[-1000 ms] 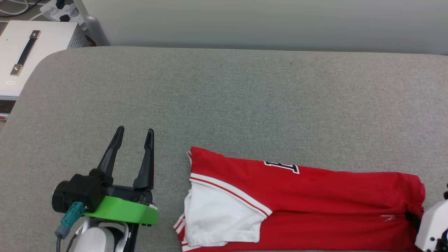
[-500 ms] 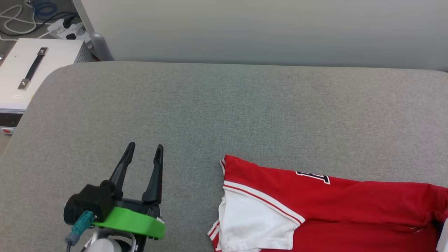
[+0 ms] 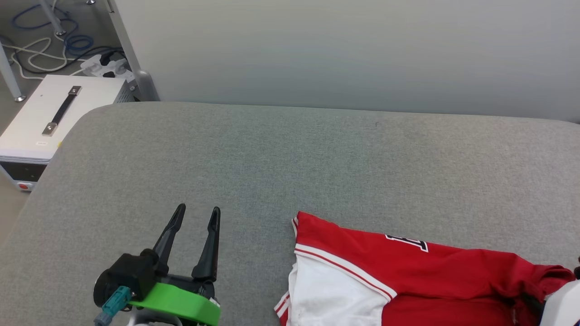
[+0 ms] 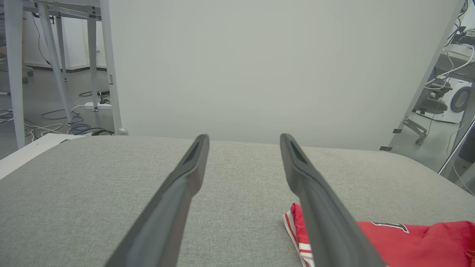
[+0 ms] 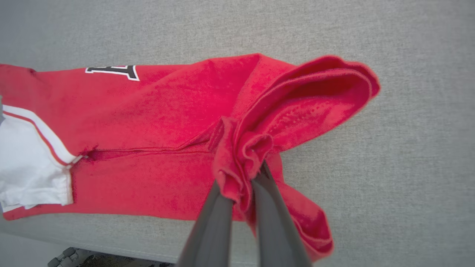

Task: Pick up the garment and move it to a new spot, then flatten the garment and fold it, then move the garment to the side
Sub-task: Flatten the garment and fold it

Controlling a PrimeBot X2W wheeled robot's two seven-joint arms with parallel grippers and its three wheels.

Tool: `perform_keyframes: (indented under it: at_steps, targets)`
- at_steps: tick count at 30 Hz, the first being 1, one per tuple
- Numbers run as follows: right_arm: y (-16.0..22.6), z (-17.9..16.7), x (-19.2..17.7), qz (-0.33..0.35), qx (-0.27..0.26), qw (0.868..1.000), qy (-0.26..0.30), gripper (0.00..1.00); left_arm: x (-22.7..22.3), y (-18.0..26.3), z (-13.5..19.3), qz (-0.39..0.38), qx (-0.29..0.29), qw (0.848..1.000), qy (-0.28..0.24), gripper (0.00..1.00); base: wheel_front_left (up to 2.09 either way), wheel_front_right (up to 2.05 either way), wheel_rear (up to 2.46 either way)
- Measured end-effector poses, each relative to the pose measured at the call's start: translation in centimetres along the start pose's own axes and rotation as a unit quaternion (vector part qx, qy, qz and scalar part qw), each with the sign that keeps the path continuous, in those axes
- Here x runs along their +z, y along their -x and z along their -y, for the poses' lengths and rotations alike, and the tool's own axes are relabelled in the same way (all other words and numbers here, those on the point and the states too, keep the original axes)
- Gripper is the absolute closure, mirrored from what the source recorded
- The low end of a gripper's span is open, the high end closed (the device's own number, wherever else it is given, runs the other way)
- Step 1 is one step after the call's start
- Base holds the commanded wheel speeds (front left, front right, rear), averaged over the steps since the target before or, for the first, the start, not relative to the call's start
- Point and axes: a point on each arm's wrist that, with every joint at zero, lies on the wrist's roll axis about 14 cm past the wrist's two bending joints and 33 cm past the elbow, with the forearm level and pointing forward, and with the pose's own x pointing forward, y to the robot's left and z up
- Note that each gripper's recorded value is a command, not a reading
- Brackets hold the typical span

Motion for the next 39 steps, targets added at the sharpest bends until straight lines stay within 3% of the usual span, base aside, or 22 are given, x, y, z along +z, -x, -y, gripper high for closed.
perform_keyframes:
  at_steps: [8,20,30,39]
  targets:
    - [0.3,-7.5,0.3,0.003,0.096,0.995,-0.005,1.00,0.5,0.8,-0.9,0.006,0.018,1.000,-0.003,0.00,0.00,0.00,0.00]
    - [0.5,-17.4,0.7,0.019,0.227,0.973,-0.019,1.00,1.1,1.6,-2.4,0.014,0.045,0.999,-0.004,0.00,0.00,0.00,0.00]
    - [-1.2,-22.9,0.2,0.015,0.300,0.953,-0.028,1.00,0.8,2.2,-3.4,0.007,0.061,0.998,-0.008,0.00,0.00,0.00,0.00]
    - [-2.9,-25.9,-0.9,-0.001,0.329,0.944,-0.019,1.00,0.3,2.7,-4.1,-0.003,0.075,0.997,-0.009,0.00,0.00,0.00,0.00]
